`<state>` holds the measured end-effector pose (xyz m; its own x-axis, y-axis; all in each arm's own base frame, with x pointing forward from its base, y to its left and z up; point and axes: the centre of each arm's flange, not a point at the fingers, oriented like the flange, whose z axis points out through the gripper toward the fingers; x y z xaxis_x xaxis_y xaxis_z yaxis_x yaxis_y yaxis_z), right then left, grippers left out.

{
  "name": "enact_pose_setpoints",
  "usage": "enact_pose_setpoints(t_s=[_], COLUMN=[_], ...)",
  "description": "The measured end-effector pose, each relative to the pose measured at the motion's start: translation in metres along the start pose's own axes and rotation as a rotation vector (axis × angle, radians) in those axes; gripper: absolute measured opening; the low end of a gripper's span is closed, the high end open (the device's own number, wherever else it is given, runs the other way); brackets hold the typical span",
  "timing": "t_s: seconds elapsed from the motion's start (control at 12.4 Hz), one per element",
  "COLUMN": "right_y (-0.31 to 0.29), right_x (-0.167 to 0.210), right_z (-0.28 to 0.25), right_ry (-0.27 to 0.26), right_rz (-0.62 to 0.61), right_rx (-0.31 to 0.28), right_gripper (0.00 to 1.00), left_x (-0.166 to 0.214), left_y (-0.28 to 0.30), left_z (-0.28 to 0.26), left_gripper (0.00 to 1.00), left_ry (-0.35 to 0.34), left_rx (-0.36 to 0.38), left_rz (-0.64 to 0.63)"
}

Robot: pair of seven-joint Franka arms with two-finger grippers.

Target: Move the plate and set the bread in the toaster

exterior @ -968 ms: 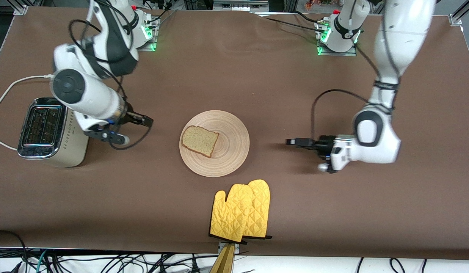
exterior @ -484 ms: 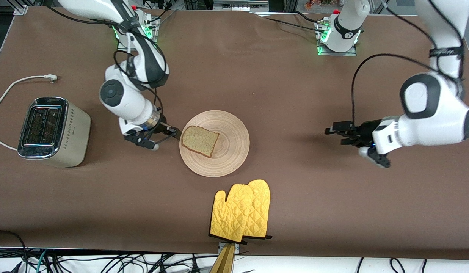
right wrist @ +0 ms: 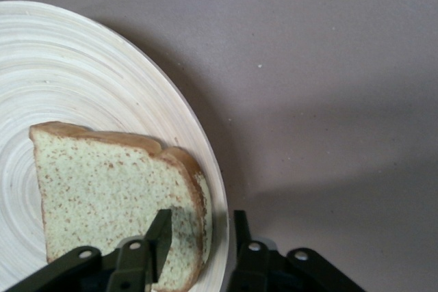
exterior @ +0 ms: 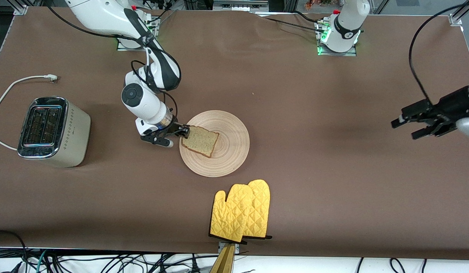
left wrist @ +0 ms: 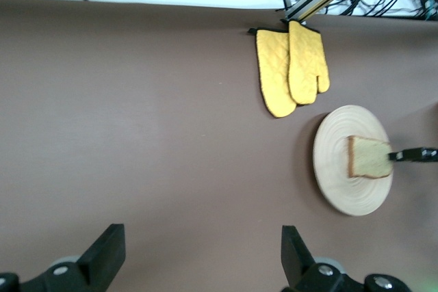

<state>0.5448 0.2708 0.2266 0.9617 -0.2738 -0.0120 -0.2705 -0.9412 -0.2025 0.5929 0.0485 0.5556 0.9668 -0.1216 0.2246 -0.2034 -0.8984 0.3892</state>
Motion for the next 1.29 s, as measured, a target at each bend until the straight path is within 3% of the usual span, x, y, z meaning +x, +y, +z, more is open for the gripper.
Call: enact_pose_setpoints(t_s=[0.4,0.56,0.65,0.81,1.05,1.29], right_y=[-0.009,-0.008,-0.008,-0.007,-0.009,-0.014], right_x=[-0.004,-0.006,-0.006,-0.006,-0.008,-0.007], right_z=[0.003,0.009,0.01,0.011,0.011,-0.004], right_ry=[0.036,0.039,0.038,0.037,0.035,-0.006], right_rz=[-0.037,-0.052,-0.051,-0.06,-0.081,-0.099], right_rx=[0.025,0.026,0.025,0.024,0.023,0.001], right_gripper=[0.41,0.34,0.26,0.24,0.02,0.02], left_x=[-0.04,-0.045,-0.043,-0.043,-0.044,-0.048], left_y=[0.061,0.086,0.101,0.126,0.124,0.097], left_z=[-0.068,-0.064,-0.057,-0.042,-0.039,-0.042], left_gripper=[1.0,1.0,1.0,1.0,1.0,1.0], left_ry=[-0.082,-0.117,-0.128,-0.149,-0.158,-0.186], left_rx=[0.191,0.251,0.284,0.347,0.371,0.374], left_rz=[-0.022,-0.035,-0.055,-0.08,-0.106,-0.163])
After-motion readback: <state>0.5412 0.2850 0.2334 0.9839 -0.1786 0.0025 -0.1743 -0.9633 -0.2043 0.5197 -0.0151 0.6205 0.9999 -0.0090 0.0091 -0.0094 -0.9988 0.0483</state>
